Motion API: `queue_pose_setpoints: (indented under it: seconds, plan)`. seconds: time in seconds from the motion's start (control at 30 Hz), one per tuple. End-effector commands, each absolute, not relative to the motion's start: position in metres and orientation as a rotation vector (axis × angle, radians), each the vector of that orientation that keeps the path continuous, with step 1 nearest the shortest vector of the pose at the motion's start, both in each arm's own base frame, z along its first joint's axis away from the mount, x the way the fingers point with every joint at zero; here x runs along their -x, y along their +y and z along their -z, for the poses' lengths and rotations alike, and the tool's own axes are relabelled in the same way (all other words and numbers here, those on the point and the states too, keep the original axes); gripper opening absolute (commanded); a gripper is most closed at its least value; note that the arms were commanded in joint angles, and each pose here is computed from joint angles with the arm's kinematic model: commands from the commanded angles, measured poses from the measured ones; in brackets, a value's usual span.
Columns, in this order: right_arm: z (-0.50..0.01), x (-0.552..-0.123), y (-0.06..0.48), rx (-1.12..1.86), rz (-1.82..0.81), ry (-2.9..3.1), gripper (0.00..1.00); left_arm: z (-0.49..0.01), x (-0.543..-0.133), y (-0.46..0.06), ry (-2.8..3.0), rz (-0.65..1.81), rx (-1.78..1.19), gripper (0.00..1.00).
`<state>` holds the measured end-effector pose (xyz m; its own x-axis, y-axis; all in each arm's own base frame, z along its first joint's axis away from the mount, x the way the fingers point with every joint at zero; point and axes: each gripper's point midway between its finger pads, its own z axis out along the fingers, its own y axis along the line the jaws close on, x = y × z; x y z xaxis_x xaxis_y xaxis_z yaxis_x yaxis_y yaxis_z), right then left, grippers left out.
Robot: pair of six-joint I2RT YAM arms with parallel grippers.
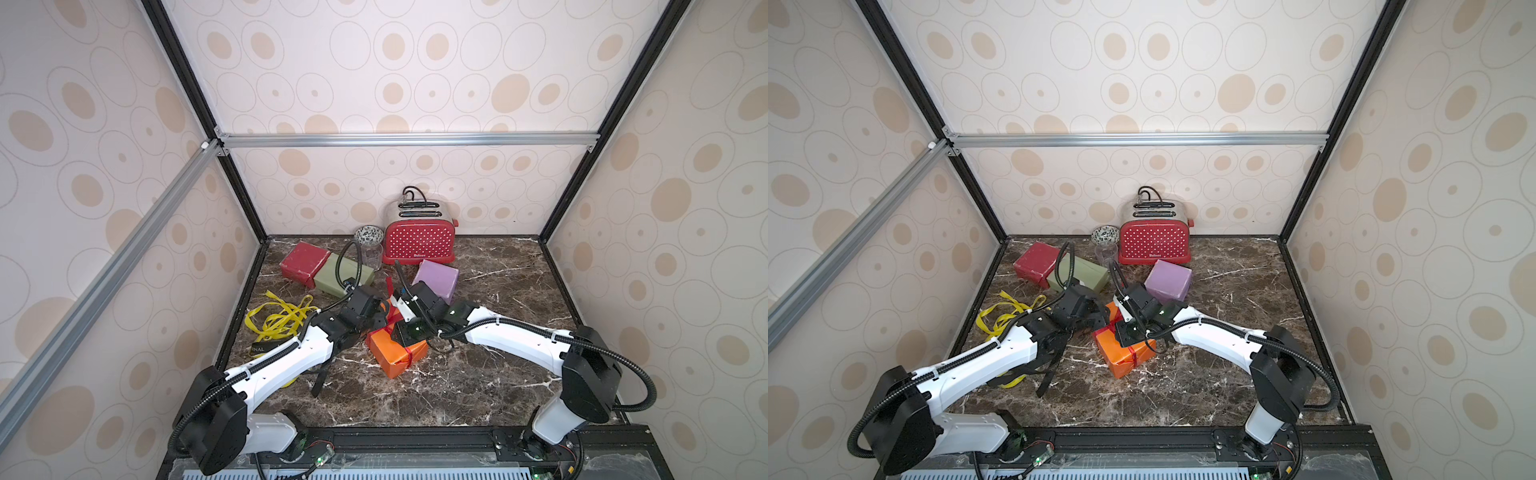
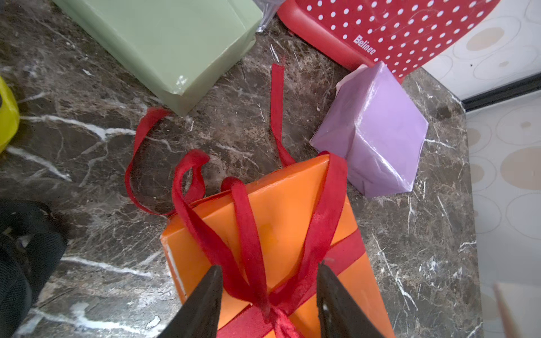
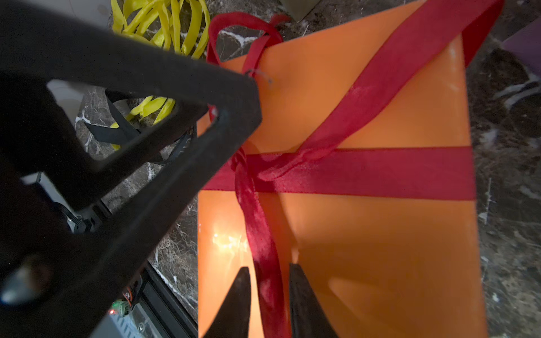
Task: Untie the ribbon bows on the gift boxes
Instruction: Untie the ribbon from the gift box.
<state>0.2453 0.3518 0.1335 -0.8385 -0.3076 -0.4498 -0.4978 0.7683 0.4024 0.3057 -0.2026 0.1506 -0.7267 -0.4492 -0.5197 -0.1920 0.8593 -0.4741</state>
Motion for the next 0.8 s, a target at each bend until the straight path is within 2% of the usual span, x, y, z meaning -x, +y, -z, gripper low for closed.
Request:
queue_pose_setpoints:
  seconds: [0.0,0.03,0.1,0.23,0.37,0.5,0.77]
  plan:
    - [-0.126,-0.238,0.357,0.635,-0.749,2.649,0.26,-0.157,-0.311,-0.201,2.338,0.550,0.565,0.53]
    - [-0.125,-0.238,0.357,0.638,-0.751,2.652,0.23,-0.157,-0.311,-0.203,2.346,0.550,0.559,0.52]
    - [-0.124,-0.238,0.357,0.635,-0.749,2.653,0.11,-0.155,-0.312,-0.206,2.359,0.560,0.553,0.52]
    - [-0.131,-0.238,0.357,0.620,-0.773,2.622,0.00,-0.150,-0.312,-0.212,2.354,0.609,0.568,0.52]
    - [-0.135,-0.234,0.362,0.619,-0.849,2.587,0.00,-0.148,-0.313,-0.213,2.372,0.602,0.564,0.51]
    - [-0.137,-0.233,0.362,0.602,-0.889,2.567,0.00,-0.144,-0.315,-0.215,2.385,0.629,0.568,0.45]
    - [-0.142,-0.233,0.359,0.600,-0.971,2.521,0.00,-0.133,-0.316,-0.204,2.372,0.608,0.631,0.44]
